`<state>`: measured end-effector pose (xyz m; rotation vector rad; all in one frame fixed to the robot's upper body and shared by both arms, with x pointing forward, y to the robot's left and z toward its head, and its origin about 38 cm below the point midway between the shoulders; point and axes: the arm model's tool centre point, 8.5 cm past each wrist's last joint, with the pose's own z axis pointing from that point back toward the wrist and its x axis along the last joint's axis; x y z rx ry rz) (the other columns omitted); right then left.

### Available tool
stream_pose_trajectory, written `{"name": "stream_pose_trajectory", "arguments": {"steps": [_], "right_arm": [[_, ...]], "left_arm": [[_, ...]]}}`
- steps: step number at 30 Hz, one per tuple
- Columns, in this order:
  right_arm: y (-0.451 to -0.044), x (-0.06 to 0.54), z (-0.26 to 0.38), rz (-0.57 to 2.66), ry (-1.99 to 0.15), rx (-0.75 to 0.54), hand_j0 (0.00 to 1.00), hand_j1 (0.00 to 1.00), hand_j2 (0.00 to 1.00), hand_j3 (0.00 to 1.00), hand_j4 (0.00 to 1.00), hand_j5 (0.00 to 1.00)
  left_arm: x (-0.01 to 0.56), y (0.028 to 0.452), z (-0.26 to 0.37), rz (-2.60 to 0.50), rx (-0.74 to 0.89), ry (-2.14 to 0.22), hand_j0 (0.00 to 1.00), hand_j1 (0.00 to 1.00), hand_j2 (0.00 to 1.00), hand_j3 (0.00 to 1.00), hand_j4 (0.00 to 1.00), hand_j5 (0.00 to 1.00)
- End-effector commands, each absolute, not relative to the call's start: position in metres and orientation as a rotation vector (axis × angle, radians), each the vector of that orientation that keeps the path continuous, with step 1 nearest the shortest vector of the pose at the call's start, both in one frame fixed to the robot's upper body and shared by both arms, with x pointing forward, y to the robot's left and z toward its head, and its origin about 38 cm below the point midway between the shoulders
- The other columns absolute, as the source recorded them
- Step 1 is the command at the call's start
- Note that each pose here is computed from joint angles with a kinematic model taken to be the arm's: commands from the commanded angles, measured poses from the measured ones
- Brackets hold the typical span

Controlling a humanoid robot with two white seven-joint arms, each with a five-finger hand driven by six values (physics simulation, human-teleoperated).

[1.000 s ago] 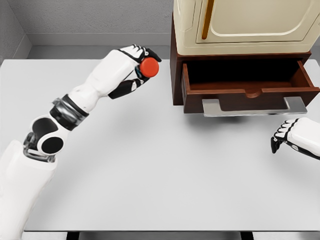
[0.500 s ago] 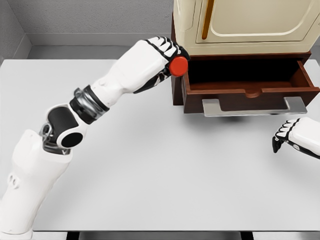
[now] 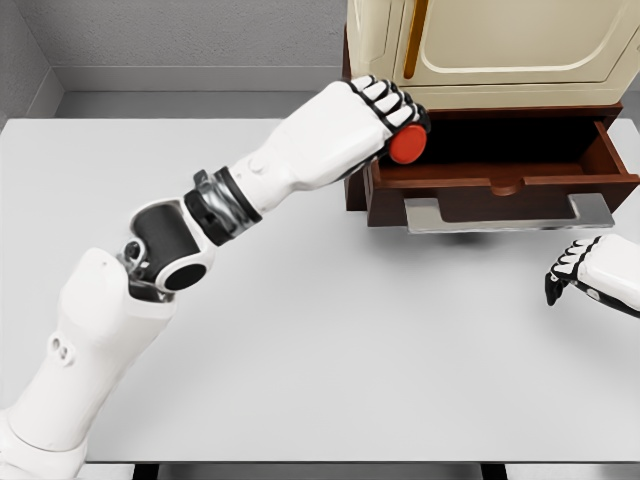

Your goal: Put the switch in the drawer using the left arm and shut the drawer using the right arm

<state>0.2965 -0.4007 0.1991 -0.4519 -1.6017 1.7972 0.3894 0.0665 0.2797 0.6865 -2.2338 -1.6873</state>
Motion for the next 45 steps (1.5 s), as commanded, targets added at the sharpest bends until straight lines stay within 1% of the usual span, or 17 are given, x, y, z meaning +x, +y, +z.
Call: {"name": "stream_pose_trajectory", "arguments": {"steps": [1,9,13,20,29,36,45], "right_arm": [[-0.401,0.297,0.200,1.793,-1.604,-0.450,0.27,0.27,0.27,0.27,0.27,0.27],[-0.402,0.297,0.200,1.791,-1.600,-0.453,0.27,0.27,0.27,0.27,0.27,0.27],[-0.402,0.297,0.200,1.792,-1.601,-0.452,0.26,0.26,0.26,0.26,0.26,0.26],[-0.402,0.297,0.200,1.790,-1.602,-0.452,0.27,0.27,0.27,0.27,0.27,0.27],[-0.402,0.297,0.200,1.790,-1.602,-0.452,0.26,0.26,0.26,0.26,0.26,0.26],[-0.401,0.297,0.200,1.791,-1.603,-0.451,0.26,0.26,0.26,0.26,0.26,0.26],[-0.401,0.297,0.200,1.791,-1.605,-0.452,0.26,0.26,0.26,0.26,0.26,0.26]], "left_arm": [[0.388,0.058,0.277,-1.704,0.684,-2.235,0.28,0.28,0.28,0.28,0.28,0.28],[0.396,0.039,0.279,-1.734,0.679,-2.233,0.28,0.28,0.28,0.28,0.28,0.28],[0.402,0.033,0.279,-1.749,0.706,-2.219,0.27,0.27,0.27,0.27,0.27,0.27],[0.411,0.012,0.279,-1.790,0.692,-2.206,0.27,0.27,0.27,0.27,0.27,0.27],[0.424,0.007,0.277,-1.800,0.695,-2.171,0.27,0.27,0.27,0.27,0.27,0.27],[0.430,-0.008,0.272,-1.829,0.670,-2.150,0.28,0.28,0.28,0.28,0.28,0.28],[0.437,-0.007,0.266,-1.840,0.666,-2.117,0.28,0.28,0.28,0.28,0.28,0.28]]}}
